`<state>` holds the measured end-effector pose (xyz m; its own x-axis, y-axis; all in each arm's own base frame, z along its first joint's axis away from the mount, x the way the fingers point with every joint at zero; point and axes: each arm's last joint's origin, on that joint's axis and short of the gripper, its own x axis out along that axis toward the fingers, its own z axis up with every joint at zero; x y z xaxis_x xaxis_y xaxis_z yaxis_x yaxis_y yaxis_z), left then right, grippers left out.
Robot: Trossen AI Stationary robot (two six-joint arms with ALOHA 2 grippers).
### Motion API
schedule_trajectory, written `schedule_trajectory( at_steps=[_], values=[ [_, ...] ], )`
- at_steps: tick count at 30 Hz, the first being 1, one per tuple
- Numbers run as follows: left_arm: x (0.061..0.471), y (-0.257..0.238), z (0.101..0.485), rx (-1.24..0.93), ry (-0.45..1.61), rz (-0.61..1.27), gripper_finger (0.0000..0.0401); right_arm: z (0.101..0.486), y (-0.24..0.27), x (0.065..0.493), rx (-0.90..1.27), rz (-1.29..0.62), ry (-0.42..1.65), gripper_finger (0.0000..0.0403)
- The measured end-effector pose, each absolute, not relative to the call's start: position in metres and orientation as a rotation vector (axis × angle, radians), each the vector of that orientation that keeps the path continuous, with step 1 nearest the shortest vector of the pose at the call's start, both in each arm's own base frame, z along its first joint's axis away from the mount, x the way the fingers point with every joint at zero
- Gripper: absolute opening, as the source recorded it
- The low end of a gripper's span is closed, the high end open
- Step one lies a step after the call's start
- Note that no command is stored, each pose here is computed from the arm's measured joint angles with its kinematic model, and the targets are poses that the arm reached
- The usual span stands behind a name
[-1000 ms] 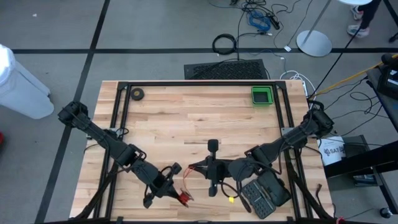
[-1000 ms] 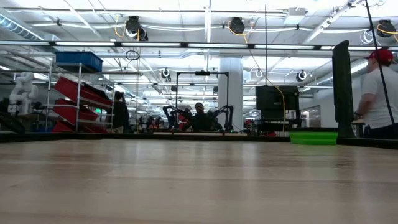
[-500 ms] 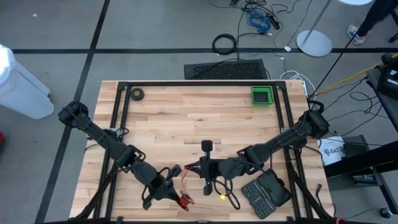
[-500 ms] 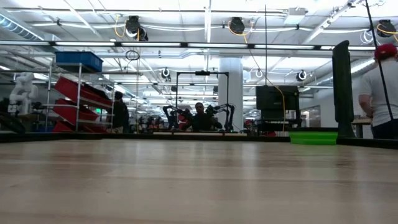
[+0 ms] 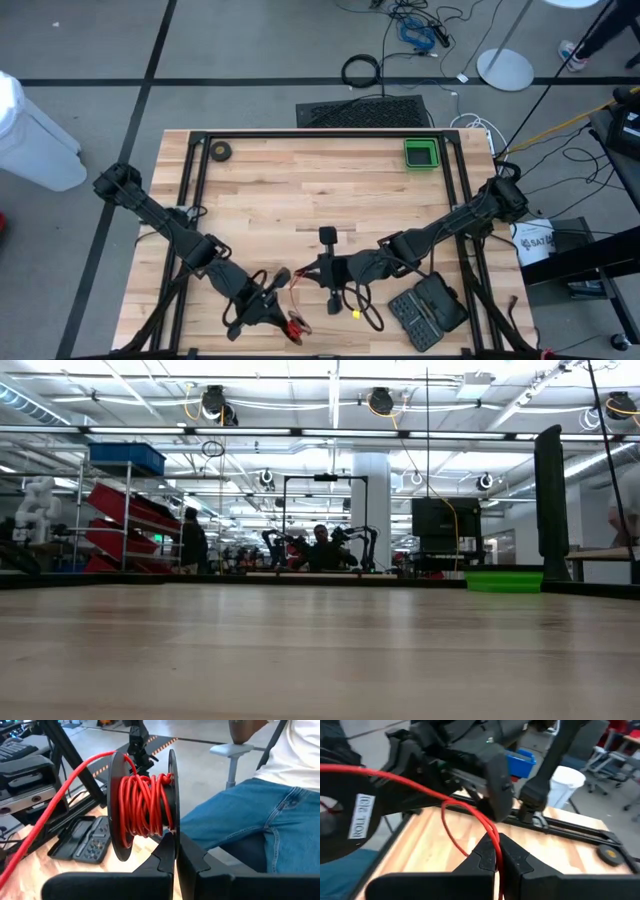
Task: Coil cords
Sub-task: Coil the red wire on the black spool
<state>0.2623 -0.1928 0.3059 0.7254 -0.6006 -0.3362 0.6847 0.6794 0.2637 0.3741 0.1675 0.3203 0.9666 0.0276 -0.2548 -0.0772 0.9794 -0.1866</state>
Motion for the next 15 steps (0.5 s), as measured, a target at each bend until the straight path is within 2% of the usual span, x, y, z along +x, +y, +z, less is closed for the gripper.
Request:
schedule_trajectory(
  at_steps=[15],
  values=[
    [0.2585, -0.2013, 0.313, 0.406, 0.124, -0.814, 0.0006, 0.3134, 0.1627, 0.3804, -0.171, 0.08, 0.276, 0.0]
  ],
)
